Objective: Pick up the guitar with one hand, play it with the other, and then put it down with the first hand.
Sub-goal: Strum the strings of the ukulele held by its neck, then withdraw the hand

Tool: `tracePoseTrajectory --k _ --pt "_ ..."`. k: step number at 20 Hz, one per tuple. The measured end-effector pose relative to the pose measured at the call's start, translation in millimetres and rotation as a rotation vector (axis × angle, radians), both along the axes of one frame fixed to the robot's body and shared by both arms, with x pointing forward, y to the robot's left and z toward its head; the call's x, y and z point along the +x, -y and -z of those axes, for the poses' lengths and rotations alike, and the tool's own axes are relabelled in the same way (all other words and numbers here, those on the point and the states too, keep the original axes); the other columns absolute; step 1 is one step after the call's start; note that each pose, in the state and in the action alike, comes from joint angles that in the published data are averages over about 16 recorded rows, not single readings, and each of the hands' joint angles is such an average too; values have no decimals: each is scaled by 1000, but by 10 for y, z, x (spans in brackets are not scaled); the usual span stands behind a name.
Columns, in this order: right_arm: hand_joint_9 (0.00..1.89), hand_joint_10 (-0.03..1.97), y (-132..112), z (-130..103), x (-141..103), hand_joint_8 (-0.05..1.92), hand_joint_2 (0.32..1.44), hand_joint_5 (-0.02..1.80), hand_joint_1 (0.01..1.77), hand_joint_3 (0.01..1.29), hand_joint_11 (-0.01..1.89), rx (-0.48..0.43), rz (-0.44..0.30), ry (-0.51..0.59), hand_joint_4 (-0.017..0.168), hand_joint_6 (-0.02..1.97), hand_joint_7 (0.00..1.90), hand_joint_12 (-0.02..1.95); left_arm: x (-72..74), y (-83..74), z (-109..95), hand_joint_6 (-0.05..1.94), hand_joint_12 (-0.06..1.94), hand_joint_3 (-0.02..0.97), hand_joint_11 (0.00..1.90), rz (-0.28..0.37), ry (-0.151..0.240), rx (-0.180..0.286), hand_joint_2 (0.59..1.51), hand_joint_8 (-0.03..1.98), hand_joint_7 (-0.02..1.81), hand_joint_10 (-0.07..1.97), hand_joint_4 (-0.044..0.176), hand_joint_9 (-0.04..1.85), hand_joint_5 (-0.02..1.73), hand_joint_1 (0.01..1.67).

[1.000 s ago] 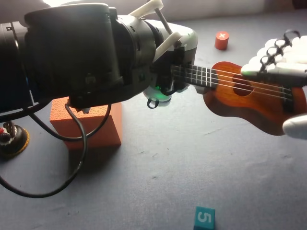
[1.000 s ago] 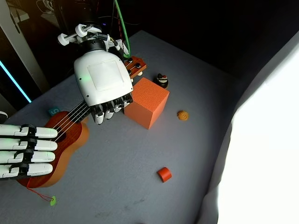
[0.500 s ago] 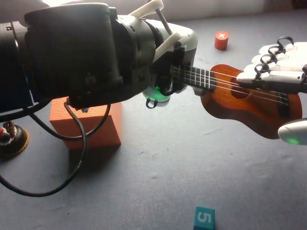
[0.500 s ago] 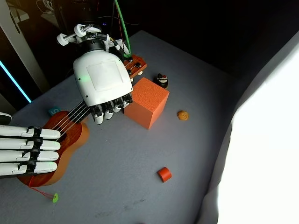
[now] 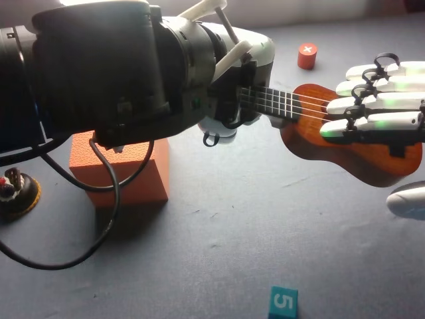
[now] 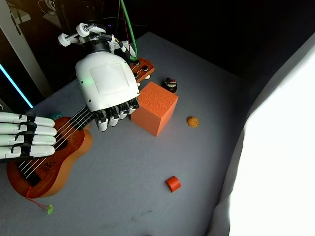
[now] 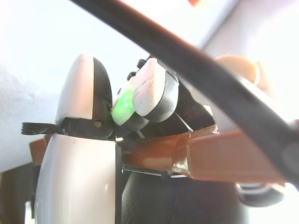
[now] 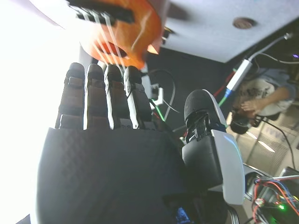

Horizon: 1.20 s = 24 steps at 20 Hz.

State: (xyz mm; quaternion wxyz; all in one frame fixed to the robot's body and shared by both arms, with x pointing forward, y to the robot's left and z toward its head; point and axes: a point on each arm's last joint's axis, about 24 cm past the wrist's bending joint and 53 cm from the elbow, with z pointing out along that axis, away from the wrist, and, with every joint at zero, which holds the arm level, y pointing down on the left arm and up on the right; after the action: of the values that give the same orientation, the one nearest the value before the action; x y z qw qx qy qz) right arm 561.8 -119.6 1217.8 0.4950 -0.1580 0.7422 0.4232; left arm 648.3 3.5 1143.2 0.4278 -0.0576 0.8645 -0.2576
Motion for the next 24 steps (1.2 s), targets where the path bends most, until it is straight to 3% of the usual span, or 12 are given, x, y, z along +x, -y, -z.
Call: tracePoseTrajectory --k 18,24 --pt "58 24 187 -20 240 16 1326 148 20 16 20 44 98 -45 -3 79 101 5 38 -10 -9 1865 1929 -16 1474 -6 5 0 1075 1968 1298 1925 -2 1421 1239 1512" --pt "63 24 219 -189 291 15 1326 147 20 16 20 107 114 -20 -1 77 105 6 47 -11 -11 1865 1929 -16 1474 -7 5 0 1075 1968 1299 1925 -2 1425 1236 1511"
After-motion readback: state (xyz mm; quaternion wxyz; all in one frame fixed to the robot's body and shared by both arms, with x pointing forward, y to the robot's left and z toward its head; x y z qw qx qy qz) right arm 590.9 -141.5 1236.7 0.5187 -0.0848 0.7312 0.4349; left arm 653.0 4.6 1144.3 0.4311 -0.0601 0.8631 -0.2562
